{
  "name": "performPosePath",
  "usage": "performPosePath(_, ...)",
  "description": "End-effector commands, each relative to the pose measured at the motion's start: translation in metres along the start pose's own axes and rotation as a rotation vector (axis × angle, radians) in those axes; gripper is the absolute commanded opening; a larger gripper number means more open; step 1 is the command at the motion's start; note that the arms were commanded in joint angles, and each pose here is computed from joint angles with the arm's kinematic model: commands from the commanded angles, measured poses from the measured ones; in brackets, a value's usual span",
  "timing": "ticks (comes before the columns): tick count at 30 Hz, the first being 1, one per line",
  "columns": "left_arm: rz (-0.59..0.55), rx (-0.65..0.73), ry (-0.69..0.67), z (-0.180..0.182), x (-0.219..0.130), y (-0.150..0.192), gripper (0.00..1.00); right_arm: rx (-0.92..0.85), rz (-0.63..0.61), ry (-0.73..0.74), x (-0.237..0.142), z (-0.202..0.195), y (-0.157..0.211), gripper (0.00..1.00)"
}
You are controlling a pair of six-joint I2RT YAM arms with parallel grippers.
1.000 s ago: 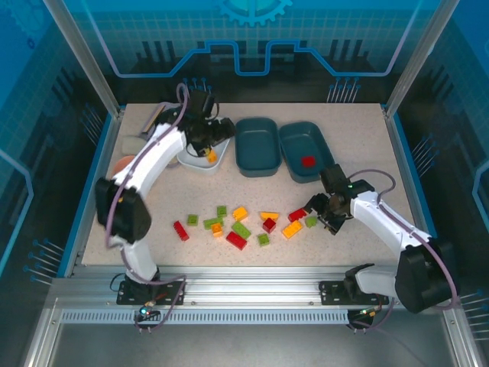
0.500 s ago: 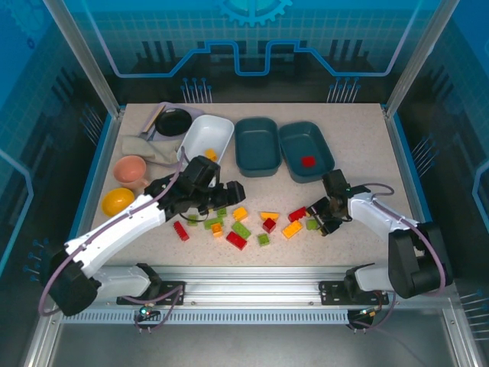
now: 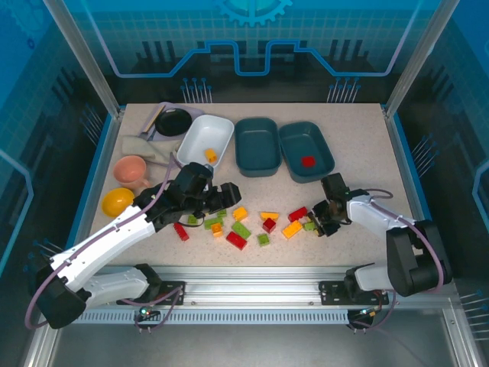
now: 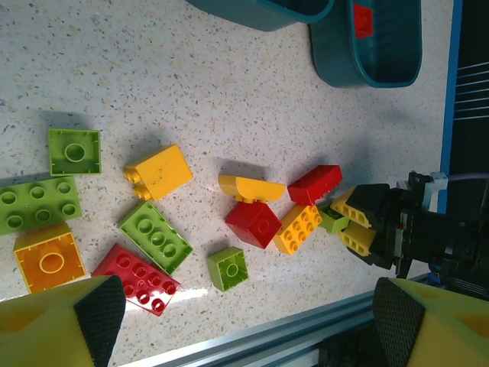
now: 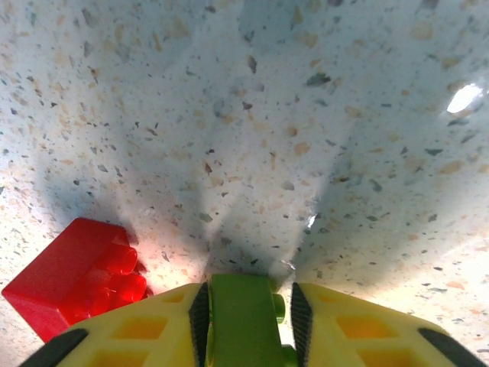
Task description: Sort the legos into containers by color
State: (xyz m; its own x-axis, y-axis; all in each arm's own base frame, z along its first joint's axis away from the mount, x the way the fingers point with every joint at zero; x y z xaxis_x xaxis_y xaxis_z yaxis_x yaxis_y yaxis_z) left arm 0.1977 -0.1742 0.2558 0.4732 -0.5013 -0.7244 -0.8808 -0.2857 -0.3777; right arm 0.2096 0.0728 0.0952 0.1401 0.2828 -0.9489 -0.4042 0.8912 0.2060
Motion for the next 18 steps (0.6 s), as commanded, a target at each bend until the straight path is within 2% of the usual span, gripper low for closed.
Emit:
performPosePath(1, -0.023, -0.002, -0.002, 0.0, -0.004, 0.001, 0.88, 0.029, 0.022, 0.004, -0.001, -0.004, 0.002, 0.46)
performPosePath(3, -0.023, 0.0, -0.003, 0.0, -0.004, 0.001, 0.88, 0.041, 0.035, 0.002, -0.001, -0.005, 0.004, 0.51)
performPosePath(7, -0.024, -0.002, -0.004, -0.001, -0.004, 0.001, 0.88, 0.072, 0.075, 0.01, 0.003, -0.006, 0.011, 0.52)
performPosePath(13, -0.028, -0.001, -0.016, 0.001, -0.006, 0.002, 0.87, 0.077, 0.064, 0.006, 0.007, 0.001, 0.011, 0.36)
performPosePath(18, -0.09, -0.01, -0.022, 0.001, -0.026, -0.002, 0.88, -0.013, -0.057, -0.031, -0.027, 0.007, 0.008, 0.2)
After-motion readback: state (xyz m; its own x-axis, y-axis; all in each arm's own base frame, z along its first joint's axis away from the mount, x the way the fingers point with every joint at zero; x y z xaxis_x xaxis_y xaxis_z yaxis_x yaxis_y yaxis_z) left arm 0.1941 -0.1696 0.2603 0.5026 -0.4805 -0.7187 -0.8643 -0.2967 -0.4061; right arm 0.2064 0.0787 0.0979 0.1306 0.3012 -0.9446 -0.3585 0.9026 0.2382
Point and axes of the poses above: each hand's point on the last joint's axis, 136 mm out from that joint toward the fingers, its own x axis out along the fingers, its own z axis along the line the jaws close on, y = z × x, the point moved 8 cm from there along -x, back along the fingers, and after that the axes turned 6 degrees about x, right-handed, at the moved point
